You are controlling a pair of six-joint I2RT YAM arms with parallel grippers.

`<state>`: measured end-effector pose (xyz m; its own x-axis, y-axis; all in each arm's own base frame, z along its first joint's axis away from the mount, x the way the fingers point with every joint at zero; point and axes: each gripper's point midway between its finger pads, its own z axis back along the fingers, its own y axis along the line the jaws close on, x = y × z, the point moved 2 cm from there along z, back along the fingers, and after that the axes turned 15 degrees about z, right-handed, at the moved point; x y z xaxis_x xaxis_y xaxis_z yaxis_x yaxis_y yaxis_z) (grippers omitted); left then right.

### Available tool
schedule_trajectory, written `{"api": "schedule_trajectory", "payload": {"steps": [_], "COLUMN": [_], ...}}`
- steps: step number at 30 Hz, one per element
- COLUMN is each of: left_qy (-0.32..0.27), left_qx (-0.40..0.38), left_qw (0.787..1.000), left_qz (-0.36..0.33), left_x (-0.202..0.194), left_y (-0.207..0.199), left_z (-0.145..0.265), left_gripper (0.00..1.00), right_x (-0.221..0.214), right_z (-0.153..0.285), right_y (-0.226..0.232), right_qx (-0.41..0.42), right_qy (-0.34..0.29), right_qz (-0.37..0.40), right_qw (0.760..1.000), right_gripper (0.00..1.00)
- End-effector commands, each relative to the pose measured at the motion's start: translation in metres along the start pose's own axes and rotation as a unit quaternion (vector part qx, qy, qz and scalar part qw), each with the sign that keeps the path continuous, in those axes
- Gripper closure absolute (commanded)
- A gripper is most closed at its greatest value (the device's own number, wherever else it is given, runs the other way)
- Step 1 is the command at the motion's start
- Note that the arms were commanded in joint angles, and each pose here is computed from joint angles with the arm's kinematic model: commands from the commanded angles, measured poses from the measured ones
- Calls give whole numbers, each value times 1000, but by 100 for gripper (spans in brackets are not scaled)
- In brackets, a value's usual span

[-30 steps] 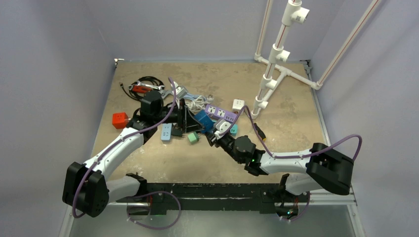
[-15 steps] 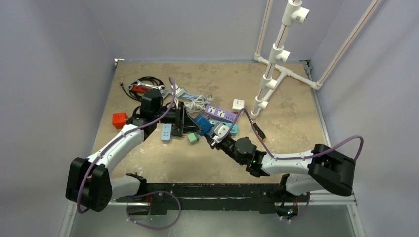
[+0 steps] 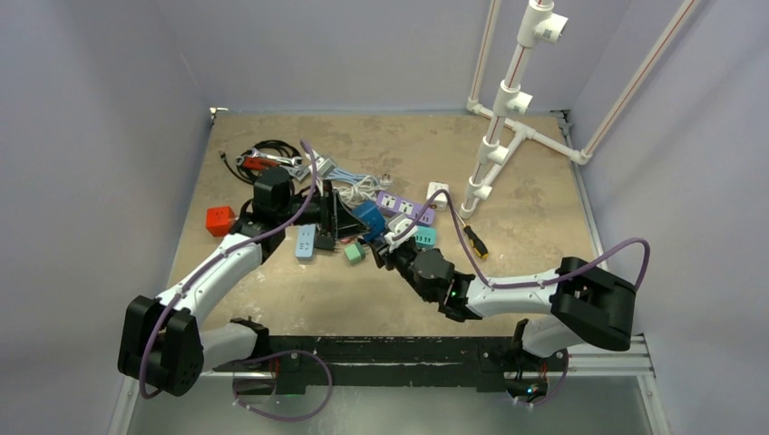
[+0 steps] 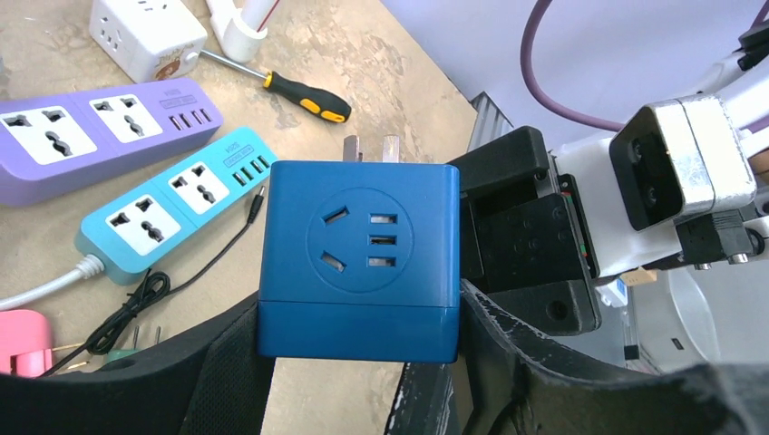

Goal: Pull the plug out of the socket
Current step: Remove the plug from the socket.

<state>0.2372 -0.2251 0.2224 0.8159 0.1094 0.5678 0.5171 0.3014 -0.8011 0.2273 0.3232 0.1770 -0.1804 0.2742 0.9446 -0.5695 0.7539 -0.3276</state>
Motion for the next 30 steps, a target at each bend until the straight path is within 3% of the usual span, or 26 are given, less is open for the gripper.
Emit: {"api": "schedule_trajectory", "payload": {"steps": [1,11,20,25,30], "left_qy": [-86,-103,-135,-140,-142], "left_qx": [53,69,128,124,95], "left_qw": [994,991,981,981,984], "left_qz": [-43,-51,-51,-46,-46], "left_x": [36,39,57,60,57], "left_y": [12,12,27,29,21], "left_z": [5,10,28,32,29], "left_gripper": [100,100,100,100,100], "right_x": [26,21,52,49,32], "right_z": [-5,-1,32,31,13], "right_y": [-21,-26,-5,-4,-18], "right_qx": [-78,-93,38,42,-42], "right_qy": [-20,-10,-131,-121,-49], "right_qz": [-85,-98,24,37,-10], "right_qw": [993,991,990,991,998], "right_gripper": [100,100,100,100,100]}}
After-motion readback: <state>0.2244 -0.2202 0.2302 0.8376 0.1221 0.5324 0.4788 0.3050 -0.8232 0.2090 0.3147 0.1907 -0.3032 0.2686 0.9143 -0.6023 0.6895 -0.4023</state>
